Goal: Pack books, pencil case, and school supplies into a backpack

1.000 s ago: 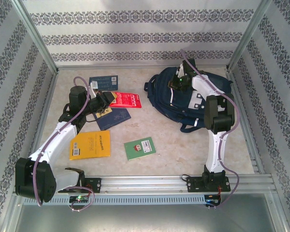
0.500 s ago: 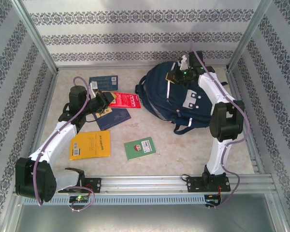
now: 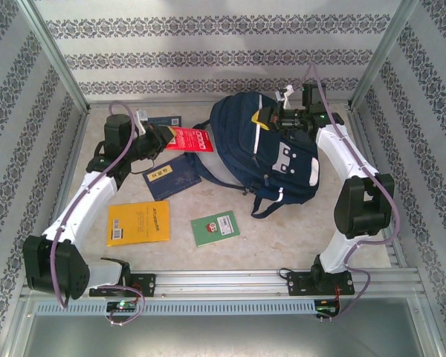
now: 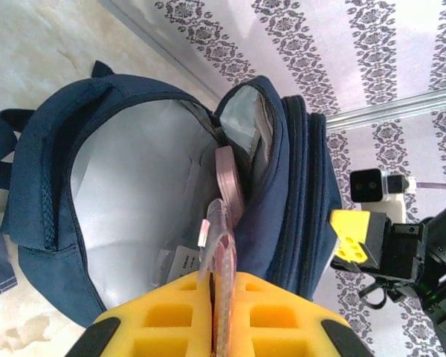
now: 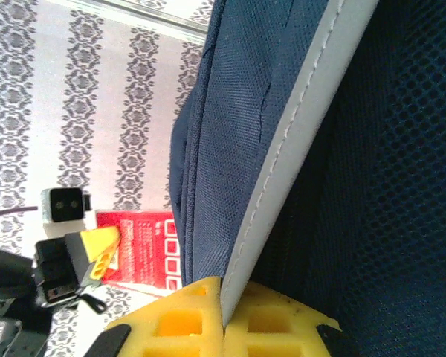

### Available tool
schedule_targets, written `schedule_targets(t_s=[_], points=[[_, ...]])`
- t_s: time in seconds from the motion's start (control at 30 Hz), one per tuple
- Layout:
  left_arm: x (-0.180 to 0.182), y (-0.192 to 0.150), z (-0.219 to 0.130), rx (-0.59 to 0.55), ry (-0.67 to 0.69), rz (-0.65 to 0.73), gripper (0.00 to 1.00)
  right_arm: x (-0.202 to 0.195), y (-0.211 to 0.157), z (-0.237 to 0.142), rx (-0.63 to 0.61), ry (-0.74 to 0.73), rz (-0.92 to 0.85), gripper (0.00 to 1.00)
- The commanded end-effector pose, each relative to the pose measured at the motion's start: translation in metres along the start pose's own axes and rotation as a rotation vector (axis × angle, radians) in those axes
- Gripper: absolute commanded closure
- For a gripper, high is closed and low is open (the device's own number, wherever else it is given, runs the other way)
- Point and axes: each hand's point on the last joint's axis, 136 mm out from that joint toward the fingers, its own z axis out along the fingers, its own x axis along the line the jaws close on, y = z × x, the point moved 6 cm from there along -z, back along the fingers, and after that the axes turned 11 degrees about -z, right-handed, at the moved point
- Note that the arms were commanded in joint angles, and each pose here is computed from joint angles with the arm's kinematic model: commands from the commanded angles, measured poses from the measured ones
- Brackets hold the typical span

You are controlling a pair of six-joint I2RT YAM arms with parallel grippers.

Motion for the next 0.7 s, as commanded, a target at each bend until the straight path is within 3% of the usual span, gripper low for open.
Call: schedule_targets(t_s=[0.0, 0.33, 0.67], points=[[-0.003, 0.013, 0.009, -0.01, 0.015, 0.03, 0.93, 0.065, 0.01, -0.029, -0.044, 0.193, -0.178, 1.0], [0.005, 0.033, 0.051, 0.007, 0.026, 0.027, 0.93, 0.093, 0.007, -0.046, -0.056, 0.245, -0.219, 1.0], [-0.032, 0.004, 0.105, 0.257, -0.17, 0.132, 0.93, 0.1, 0.01, -0.047, -0.059, 0.299, -0.238, 1.0]])
